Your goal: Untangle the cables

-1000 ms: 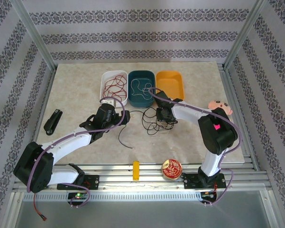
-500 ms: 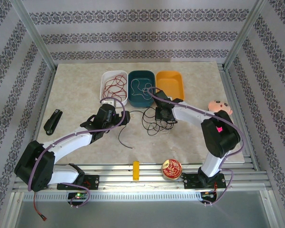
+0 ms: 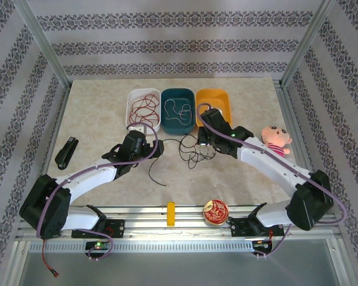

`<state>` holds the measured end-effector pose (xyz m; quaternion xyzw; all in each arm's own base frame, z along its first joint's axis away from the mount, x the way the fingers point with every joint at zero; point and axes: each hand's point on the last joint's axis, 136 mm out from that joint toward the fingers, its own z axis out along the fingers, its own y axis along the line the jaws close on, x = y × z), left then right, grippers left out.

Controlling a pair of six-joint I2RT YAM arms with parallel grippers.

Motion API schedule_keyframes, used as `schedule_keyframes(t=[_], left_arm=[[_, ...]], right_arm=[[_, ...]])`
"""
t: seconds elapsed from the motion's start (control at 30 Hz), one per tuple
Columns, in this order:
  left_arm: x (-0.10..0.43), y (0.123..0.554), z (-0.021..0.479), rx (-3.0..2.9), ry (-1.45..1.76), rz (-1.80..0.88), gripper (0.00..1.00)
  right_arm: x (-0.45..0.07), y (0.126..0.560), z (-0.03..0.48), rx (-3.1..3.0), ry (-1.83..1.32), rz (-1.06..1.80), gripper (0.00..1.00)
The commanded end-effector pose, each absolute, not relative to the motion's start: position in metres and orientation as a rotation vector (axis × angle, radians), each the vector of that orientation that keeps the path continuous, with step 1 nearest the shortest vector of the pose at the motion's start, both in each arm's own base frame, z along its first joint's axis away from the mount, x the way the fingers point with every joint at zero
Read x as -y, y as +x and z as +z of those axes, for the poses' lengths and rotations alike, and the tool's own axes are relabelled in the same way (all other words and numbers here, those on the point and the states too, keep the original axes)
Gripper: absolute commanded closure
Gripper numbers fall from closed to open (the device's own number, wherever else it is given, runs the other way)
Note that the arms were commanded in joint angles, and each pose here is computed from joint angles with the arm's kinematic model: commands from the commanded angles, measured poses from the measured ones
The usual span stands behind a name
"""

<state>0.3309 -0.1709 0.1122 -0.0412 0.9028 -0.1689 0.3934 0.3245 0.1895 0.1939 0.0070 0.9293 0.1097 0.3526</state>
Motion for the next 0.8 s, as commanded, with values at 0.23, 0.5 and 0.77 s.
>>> schedule_keyframes(t=[0.23, 0.5, 0.77], left_arm=[[0.177, 0.337, 0.118, -2.261, -0.118, -0.486, 0.01], [0.183, 0.338, 0.122, -2.254, -0.098, -0.517, 0.01], [0.184, 0.338, 0.122, -2.258, -0.103, -0.526, 0.01]], right_arm=[[-0.208, 0.304, 0.303, -2.099, -0.174, 0.541, 1.00], [-0.210, 0.281, 0.388, -1.816, -0.271, 0.645, 1.00], [-0.212, 0.269, 0.449, -1.672, -0.356, 0.651, 1.00]])
